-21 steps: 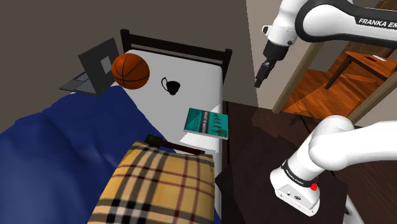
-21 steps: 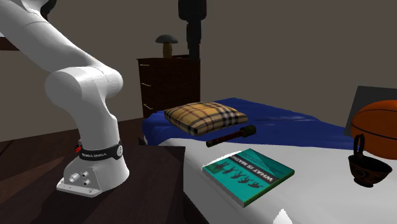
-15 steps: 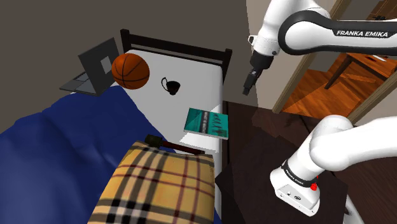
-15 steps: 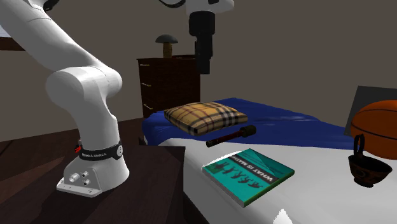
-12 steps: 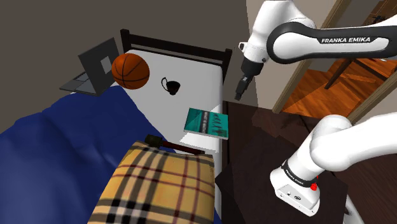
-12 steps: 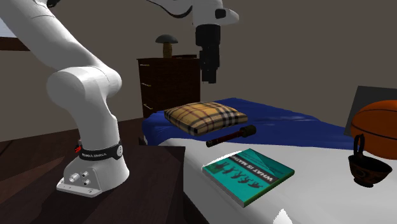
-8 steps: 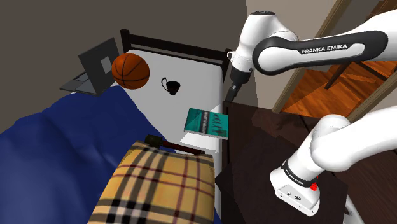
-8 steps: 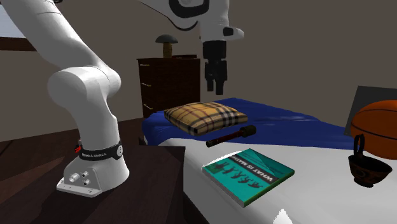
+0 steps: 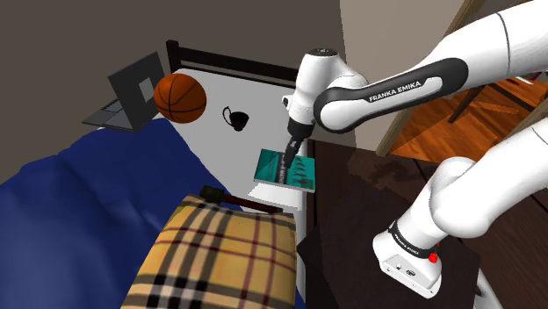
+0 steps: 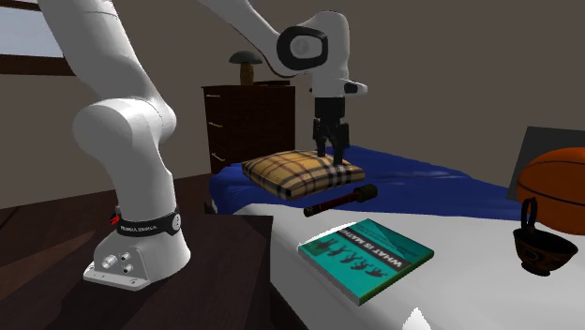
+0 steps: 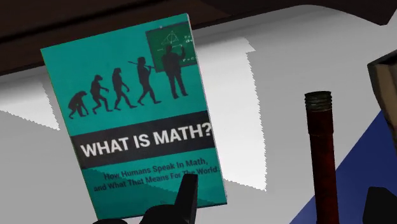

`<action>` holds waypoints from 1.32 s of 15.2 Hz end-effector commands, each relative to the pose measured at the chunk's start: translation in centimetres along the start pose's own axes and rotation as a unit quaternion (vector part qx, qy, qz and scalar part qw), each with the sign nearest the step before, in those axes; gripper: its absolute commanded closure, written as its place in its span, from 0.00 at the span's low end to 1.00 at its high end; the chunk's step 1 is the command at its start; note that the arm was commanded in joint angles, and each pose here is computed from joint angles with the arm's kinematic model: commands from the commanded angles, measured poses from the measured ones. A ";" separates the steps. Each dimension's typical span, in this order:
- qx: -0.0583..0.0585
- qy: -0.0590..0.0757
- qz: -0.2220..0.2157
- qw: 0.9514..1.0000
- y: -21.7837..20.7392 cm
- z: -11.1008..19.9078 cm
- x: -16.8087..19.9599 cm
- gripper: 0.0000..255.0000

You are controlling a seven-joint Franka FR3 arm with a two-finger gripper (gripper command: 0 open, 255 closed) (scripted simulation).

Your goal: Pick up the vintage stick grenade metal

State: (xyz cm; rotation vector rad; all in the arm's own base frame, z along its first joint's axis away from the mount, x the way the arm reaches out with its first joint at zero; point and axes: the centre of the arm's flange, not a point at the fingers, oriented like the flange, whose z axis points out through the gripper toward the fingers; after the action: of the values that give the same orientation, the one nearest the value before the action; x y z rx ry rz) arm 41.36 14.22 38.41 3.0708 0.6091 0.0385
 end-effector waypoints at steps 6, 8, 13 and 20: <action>0.010 0.003 -0.046 0.999 -4.2 6.2 4.8 0.00; 0.012 0.004 -0.058 0.998 -5.5 8.0 6.1 0.00; 0.019 0.005 -0.091 0.996 -9.1 12.5 9.1 0.00; 0.021 0.006 -0.102 0.995 -10.4 16.7 10.1 0.00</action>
State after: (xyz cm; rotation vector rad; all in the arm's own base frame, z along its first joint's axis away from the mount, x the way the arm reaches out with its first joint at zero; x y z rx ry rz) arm 47.24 27.58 22.42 3.0321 0.9317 0.0420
